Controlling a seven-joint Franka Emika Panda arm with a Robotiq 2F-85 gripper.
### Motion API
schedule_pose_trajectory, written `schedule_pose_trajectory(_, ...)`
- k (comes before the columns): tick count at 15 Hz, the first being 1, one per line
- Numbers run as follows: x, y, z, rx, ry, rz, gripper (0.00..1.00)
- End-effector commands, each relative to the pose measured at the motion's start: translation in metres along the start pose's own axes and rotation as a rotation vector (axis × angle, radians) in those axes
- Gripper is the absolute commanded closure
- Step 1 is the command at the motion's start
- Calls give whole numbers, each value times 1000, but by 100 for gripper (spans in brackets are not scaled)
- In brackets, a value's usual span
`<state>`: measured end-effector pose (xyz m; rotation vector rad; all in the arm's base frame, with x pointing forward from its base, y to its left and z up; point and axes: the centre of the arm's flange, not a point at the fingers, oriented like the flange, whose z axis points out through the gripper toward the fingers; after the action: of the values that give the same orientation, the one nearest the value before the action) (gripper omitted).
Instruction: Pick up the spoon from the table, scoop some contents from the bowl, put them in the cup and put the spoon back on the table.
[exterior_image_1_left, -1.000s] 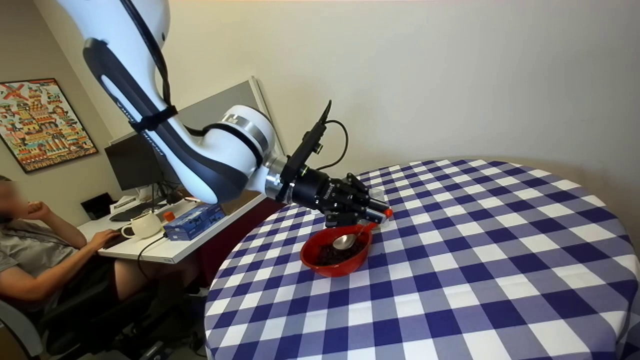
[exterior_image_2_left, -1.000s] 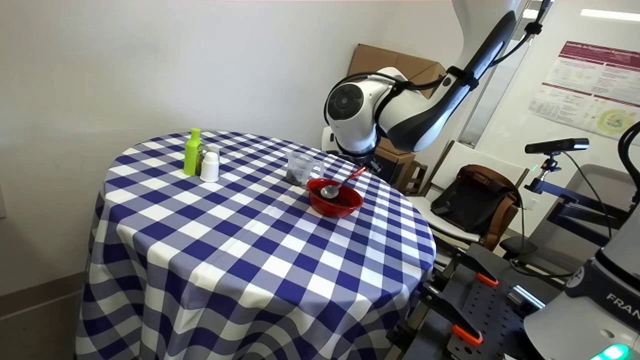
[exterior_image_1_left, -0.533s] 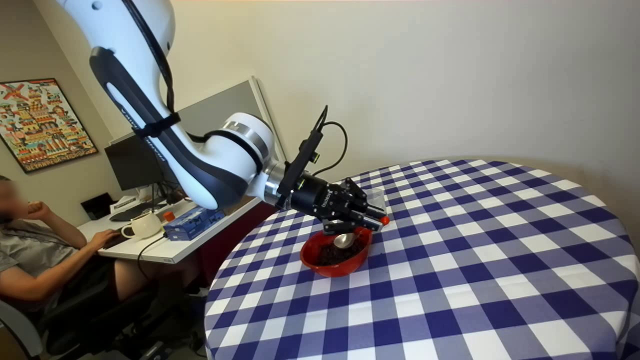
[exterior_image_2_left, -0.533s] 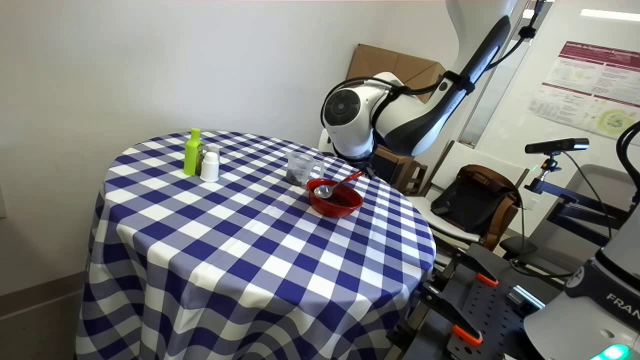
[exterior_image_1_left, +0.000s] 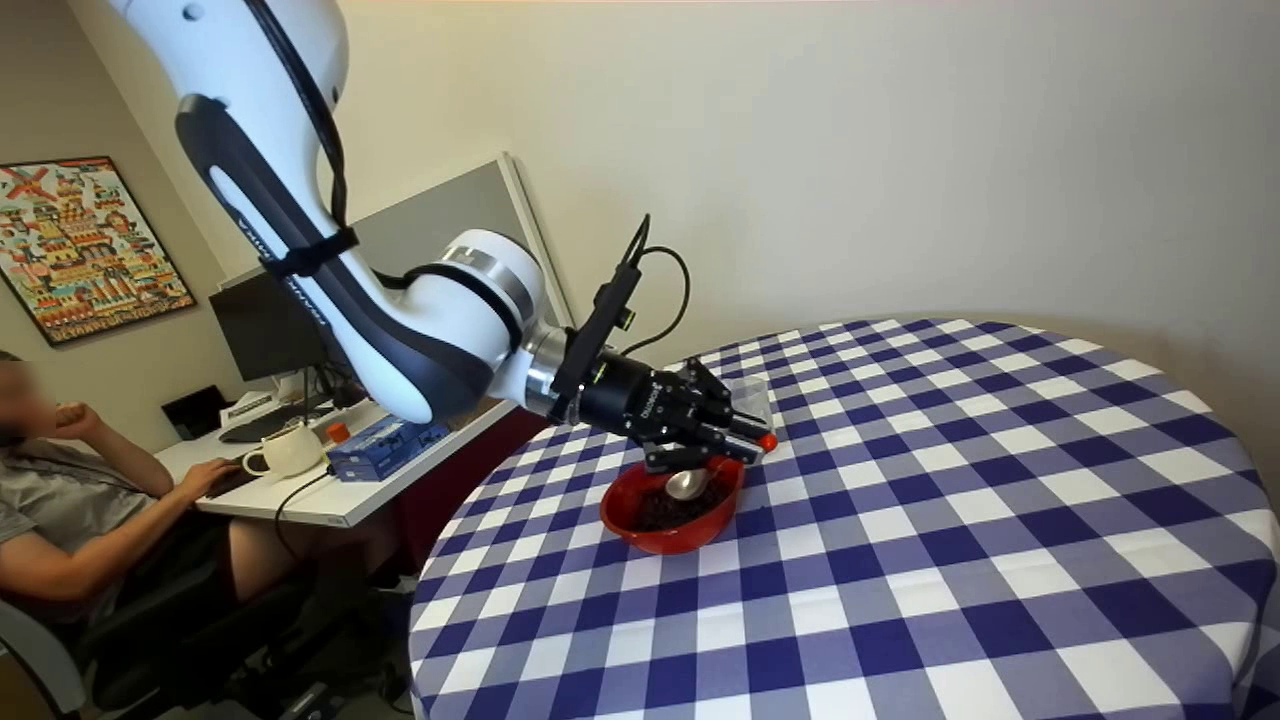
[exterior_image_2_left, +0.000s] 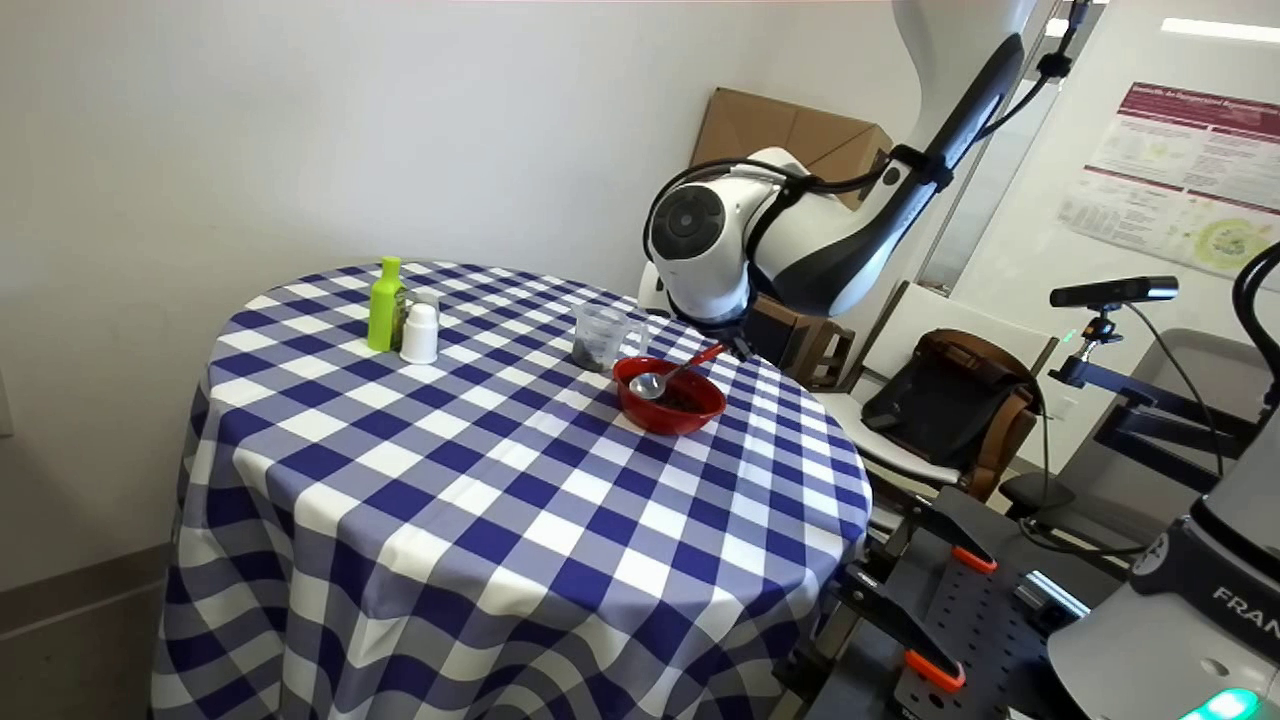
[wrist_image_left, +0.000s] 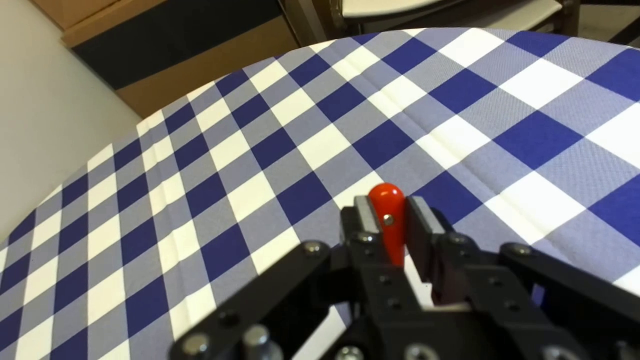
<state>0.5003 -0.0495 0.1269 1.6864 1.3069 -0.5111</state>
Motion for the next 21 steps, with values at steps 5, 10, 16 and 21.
schedule_pose_trajectory(5,-16,-36,-8,-71,-3,-65,95)
schedule_pose_trajectory(10,-19,-40,-11,-58,-8,-68,95)
schedule_pose_trajectory(16,-21,-32,-10,35,-48,-28,95)
schedule_pose_trajectory(21,-21,-32,-10,120,-79,-6,95)
